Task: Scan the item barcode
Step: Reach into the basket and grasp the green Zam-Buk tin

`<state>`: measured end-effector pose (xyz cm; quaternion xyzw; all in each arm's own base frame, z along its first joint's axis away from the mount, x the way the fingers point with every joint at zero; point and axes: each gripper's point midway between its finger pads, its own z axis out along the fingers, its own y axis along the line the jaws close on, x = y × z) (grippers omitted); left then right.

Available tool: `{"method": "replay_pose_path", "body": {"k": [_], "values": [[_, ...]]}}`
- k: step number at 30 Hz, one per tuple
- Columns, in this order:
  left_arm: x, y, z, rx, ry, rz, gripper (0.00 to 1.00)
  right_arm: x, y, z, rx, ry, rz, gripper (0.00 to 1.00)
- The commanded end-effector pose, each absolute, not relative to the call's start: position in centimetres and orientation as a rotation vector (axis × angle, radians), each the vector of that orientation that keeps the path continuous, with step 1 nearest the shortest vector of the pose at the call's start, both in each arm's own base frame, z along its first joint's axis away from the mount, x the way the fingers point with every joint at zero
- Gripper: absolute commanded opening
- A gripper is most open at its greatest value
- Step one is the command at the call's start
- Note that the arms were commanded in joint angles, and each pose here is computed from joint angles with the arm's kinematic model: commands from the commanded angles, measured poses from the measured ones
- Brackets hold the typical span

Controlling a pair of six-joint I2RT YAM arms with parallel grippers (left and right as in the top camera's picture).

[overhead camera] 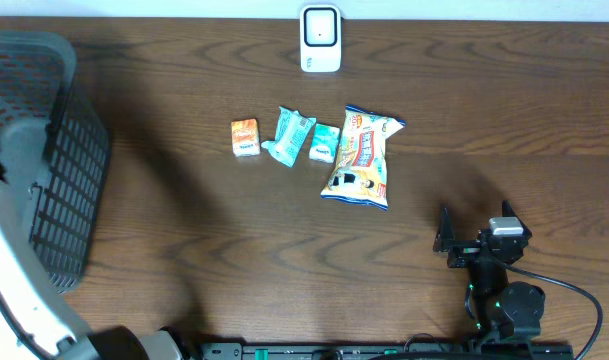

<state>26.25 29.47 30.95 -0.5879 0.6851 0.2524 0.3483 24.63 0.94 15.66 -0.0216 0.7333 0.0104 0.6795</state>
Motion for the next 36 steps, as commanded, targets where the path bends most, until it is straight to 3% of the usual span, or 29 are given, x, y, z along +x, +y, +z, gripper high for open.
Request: {"method": "replay_pose_path", "body": {"k": [1,20,36], "values": [[24.4,31.9,28.0,-1.770,1.637,0.672,0.98,24.6,0.7,15.6,-0.040,1.648,0.015,0.99],[26.9,36.5,10.5,-1.943,1.964,0.781,0.98,24.6,0.7,15.6,-0.040,1.648,0.015,0.99],[25.4,36.6,6.0,-1.999,2.122,0.543,0.97,24.6,0.7,15.6,-0.040,1.648,0.015,0.99]]}}
